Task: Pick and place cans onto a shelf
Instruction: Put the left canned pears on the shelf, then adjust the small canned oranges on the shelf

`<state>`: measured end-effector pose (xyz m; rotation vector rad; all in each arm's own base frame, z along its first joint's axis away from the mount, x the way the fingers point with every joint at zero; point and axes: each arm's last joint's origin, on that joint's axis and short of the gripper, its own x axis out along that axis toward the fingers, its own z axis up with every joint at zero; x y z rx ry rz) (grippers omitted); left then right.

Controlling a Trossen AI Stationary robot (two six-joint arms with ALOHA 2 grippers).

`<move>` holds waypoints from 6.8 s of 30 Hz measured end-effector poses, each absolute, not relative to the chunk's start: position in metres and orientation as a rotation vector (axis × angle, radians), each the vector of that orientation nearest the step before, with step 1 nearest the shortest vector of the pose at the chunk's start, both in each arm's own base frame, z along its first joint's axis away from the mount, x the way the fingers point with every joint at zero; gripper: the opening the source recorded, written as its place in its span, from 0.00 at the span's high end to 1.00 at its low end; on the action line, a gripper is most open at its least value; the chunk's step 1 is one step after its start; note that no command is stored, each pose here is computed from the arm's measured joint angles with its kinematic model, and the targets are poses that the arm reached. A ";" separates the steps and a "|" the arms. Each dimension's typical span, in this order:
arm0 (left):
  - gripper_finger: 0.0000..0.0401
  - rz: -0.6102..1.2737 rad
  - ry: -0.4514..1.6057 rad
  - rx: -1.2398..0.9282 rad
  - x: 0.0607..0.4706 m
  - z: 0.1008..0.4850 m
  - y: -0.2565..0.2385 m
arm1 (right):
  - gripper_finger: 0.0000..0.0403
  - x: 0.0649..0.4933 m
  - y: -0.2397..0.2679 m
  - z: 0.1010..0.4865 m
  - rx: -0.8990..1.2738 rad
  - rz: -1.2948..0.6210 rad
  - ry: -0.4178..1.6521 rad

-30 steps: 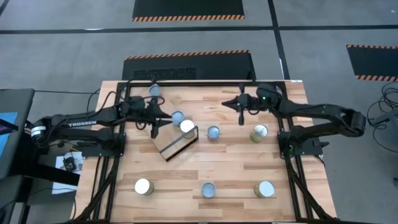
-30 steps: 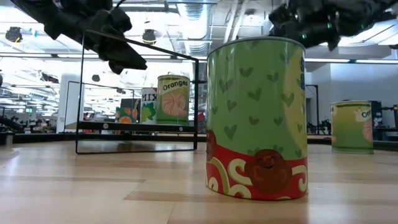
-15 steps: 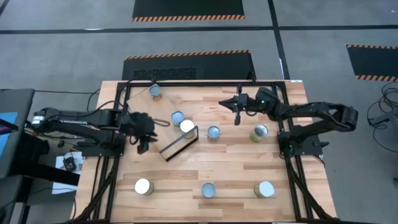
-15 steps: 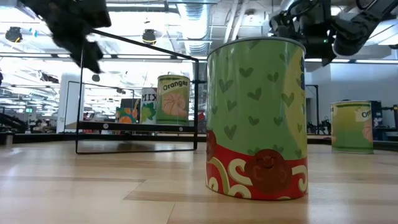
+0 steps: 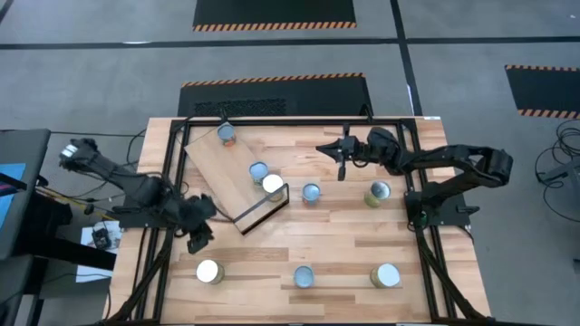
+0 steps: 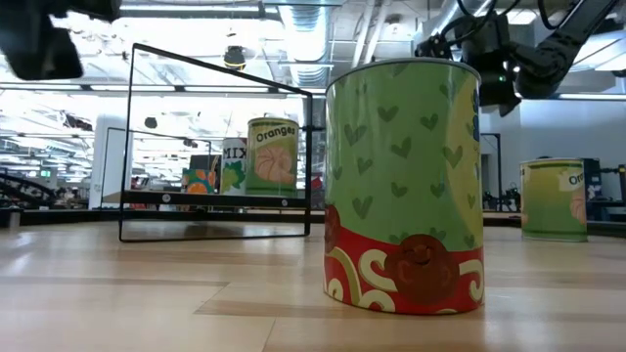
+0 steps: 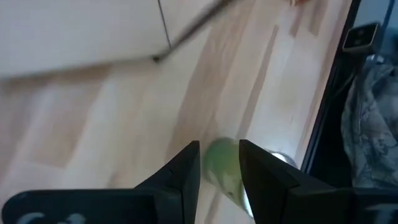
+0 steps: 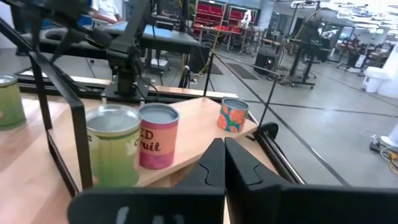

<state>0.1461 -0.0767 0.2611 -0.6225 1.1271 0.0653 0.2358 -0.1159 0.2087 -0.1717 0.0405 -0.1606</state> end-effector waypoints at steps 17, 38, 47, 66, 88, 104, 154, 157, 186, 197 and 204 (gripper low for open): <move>0.61 0.076 1.379 -0.492 0.182 0.234 -0.135 | 0.98 0.236 -0.116 0.206 -0.171 -0.155 0.069; 0.99 -0.011 1.481 -0.418 0.188 0.227 -0.134 | 0.97 0.236 -0.116 0.206 -0.184 -0.154 0.069; 1.00 0.027 1.304 -0.534 0.178 0.260 -0.102 | 0.97 0.236 -0.116 0.206 -0.186 -0.154 0.070; 1.00 0.332 0.795 -0.580 0.137 0.415 -0.025 | 0.97 0.236 -0.116 0.206 -0.186 -0.154 0.069; 1.00 0.657 1.098 -0.683 0.181 0.372 0.151 | 0.97 0.238 -0.112 0.206 -0.189 -0.130 0.066; 1.00 0.533 1.109 -0.770 0.194 0.296 0.186 | 0.97 0.238 -0.112 0.206 -0.197 -0.130 0.066; 0.95 0.529 1.035 -0.855 0.202 0.269 0.190 | 0.97 0.238 -0.112 0.206 -0.197 -0.131 0.066; 0.91 0.529 1.034 -0.856 0.201 0.269 0.190 | 0.97 0.238 -0.112 0.206 -0.197 -0.131 0.066; 1.00 0.757 1.166 -0.382 0.188 0.283 0.217 | 0.97 0.238 -0.112 0.206 -0.199 -0.132 0.065; 1.00 0.734 1.324 -0.409 0.204 0.239 0.237 | 0.97 0.238 -0.112 0.206 -0.197 -0.132 0.065; 1.00 0.719 1.341 -0.403 0.208 0.235 0.235 | 0.97 0.238 -0.112 0.206 -0.211 -0.131 0.067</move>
